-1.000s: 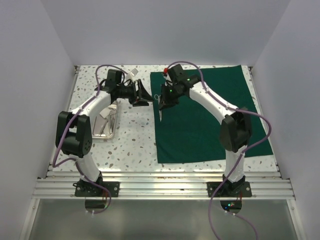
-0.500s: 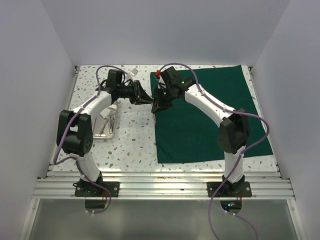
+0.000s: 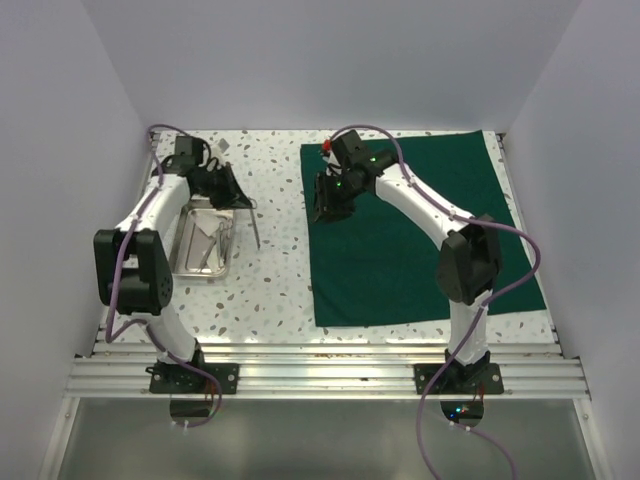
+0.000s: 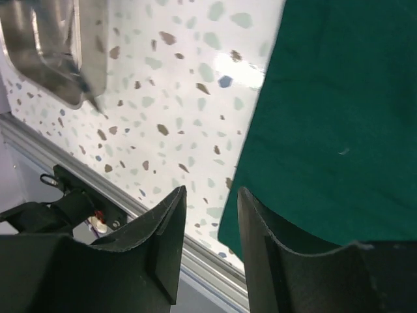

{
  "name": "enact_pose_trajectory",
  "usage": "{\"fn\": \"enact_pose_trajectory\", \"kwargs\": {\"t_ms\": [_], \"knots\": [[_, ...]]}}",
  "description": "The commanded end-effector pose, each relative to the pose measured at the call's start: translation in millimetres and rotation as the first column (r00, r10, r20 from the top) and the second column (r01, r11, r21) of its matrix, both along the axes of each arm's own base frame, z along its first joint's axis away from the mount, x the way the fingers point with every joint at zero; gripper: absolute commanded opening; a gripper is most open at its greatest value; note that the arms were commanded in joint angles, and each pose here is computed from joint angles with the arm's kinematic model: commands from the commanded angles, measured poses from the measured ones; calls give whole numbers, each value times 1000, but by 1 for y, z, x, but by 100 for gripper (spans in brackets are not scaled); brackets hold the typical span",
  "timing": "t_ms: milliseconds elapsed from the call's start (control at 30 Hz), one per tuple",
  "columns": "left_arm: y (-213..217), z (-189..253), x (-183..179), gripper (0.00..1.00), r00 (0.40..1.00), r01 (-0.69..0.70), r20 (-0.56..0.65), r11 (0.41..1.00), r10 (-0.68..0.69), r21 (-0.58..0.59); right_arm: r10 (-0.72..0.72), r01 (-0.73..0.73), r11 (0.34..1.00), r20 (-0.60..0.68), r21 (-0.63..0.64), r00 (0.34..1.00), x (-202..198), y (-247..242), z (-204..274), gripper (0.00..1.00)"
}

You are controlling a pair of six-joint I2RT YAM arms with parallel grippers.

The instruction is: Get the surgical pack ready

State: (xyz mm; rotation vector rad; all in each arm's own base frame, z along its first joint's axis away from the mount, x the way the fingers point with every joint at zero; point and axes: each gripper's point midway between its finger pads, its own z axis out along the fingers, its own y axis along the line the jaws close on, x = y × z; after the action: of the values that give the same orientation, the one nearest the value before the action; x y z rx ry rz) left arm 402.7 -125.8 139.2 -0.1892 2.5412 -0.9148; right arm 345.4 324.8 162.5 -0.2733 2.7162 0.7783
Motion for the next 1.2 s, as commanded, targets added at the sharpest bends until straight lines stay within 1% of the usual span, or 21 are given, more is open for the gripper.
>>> {"fn": "enact_pose_trajectory", "kwargs": {"t_ms": [0,33,67,133,167,200,267,300,400,433,500,567,600,700,733,767,800,867,900,933,1167], "knots": [[58,21,-5,0,996,-62,79,958,42,281,-41,40,998,-22,-40,999,1,-24,-3,41],[66,21,-5,0,996,-73,78,943,50,324,-53,52,998,-28,-40,998,4,-28,-4,41],[80,25,0,0,993,-99,101,912,64,398,-53,52,998,-37,-45,998,5,-30,-7,41],[95,21,-1,0,994,-109,74,875,84,472,-59,58,997,-41,-45,997,8,-33,-7,41],[107,22,2,0,992,-129,79,841,102,525,-59,57,997,-48,-48,997,8,-33,-8,41],[112,13,-1,0,992,-119,43,825,115,553,-55,52,998,-54,-47,997,9,-33,-9,41],[124,7,-1,0,989,-128,23,787,144,603,-49,47,998,-56,-44,997,10,-32,-9,41],[127,-3,-5,0,988,-109,-15,777,151,620,-45,42,998,-63,-49,997,10,-32,-11,41],[133,-15,-4,1,985,-96,-46,754,166,650,-40,37,998,-70,-50,997,11,-33,-13,41],[137,-18,-4,8,984,-97,-50,742,173,663,-42,38,998,-76,-53,996,11,-34,-15,41],[138,-25,-2,15,982,-87,-68,736,177,671,-46,42,998,-83,-50,995,13,-36,-16,41],[139,-28,1,17,981,-85,-73,734,180,674,-46,41,998,-95,-45,994,13,-36,-18,41],[139,-33,0,26,979,-70,-94,734,180,675,-49,45,998,-97,-42,994,15,-38,-19,41],[136,-34,3,39,980,-70,-95,744,177,665,-50,46,998,-107,-40,993,17,-38,-22,41],[134,-34,2,39,980,-69,-95,751,174,657,-53,48,998,-110,-39,993,18,-38,-23,41],[132,-36,3,39,982,-67,-94,759,167,647,-52,48,998,-113,-41,992,18,-37,-23,41],[129,-34,3,29,983,-68,-88,770,159,635,-53,48,998,-114,-42,992,19,-37,-24,41],[121,-41,-3,11,984,-44,-114,798,140,600,-53,49,998,-119,-38,992,20,-36,-26,41],[120,-46,-4,0,982,-38,-125,800,141,599,-54,49,998,-125,-36,991,19,-35,-27,41],[115,-52,-9,0,980,-24,-148,816,134,577,-54,50,998,-128,-36,990,19,-36,-28,41],[94,-71,-26,0,972,6,-210,879,108,477,-60,57,998,-136,-27,989,21,-33,-30,41]]}}
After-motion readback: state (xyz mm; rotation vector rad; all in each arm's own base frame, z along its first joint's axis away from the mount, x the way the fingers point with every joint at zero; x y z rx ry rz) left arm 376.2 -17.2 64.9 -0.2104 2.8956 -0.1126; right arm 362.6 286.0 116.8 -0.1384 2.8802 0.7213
